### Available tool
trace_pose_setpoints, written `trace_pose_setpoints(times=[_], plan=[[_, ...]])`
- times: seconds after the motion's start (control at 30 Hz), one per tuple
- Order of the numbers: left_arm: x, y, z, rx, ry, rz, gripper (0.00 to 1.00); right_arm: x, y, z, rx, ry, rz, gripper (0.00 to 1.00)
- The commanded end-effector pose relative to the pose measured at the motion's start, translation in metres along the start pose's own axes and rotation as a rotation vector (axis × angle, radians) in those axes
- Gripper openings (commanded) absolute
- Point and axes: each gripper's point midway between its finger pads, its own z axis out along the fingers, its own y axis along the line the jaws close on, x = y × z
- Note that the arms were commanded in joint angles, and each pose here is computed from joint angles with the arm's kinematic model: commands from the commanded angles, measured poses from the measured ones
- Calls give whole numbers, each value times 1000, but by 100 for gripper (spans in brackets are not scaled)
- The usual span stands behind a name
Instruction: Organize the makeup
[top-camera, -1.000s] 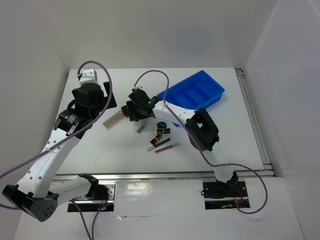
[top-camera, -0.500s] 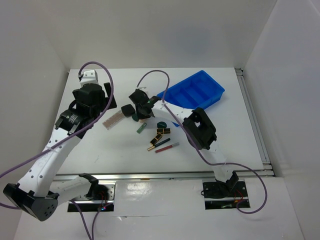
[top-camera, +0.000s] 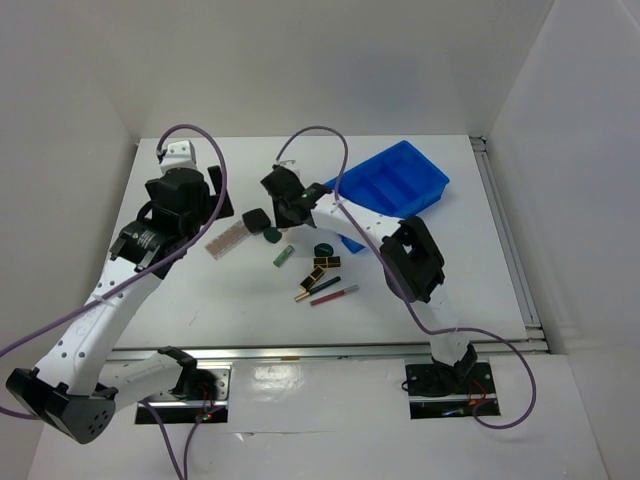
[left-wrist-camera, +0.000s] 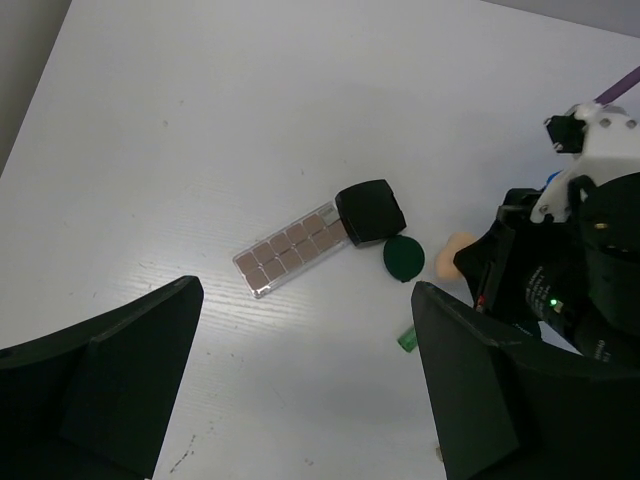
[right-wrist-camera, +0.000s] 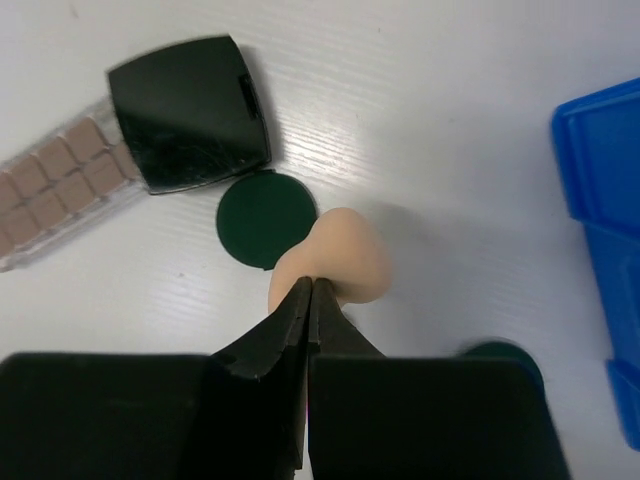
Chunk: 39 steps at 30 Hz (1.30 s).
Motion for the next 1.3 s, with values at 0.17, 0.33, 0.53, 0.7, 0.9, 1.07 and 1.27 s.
trace_pose_setpoints(times=[0.17, 0.33, 0.53, 0.7, 0.9, 1.07, 1.27], plan=[[-16, -19, -9, 120, -53, -3, 100, -116, -36, -90, 20, -288, 12, 0], [-12, -17, -7, 105, -38, -3, 100, -150, -129, -105, 126, -329, 140, 0], [-7, -22, -1, 108, -8, 1, 100, -159, -257, -99, 251, -340, 317, 0], [-11, -29, -2, 140, -6, 7, 100, -153, -335, -80, 334, -302, 408, 0], [-4, -31, 2, 140, 21, 19, 100, -142, -379, -44, 379, -233, 457, 0], [-1, -31, 5, 137, 29, 34, 100, -129, -402, -30, 404, -203, 503, 1], [1, -31, 6, 131, 44, 42, 100, -138, -403, -36, 373, -240, 529, 63]])
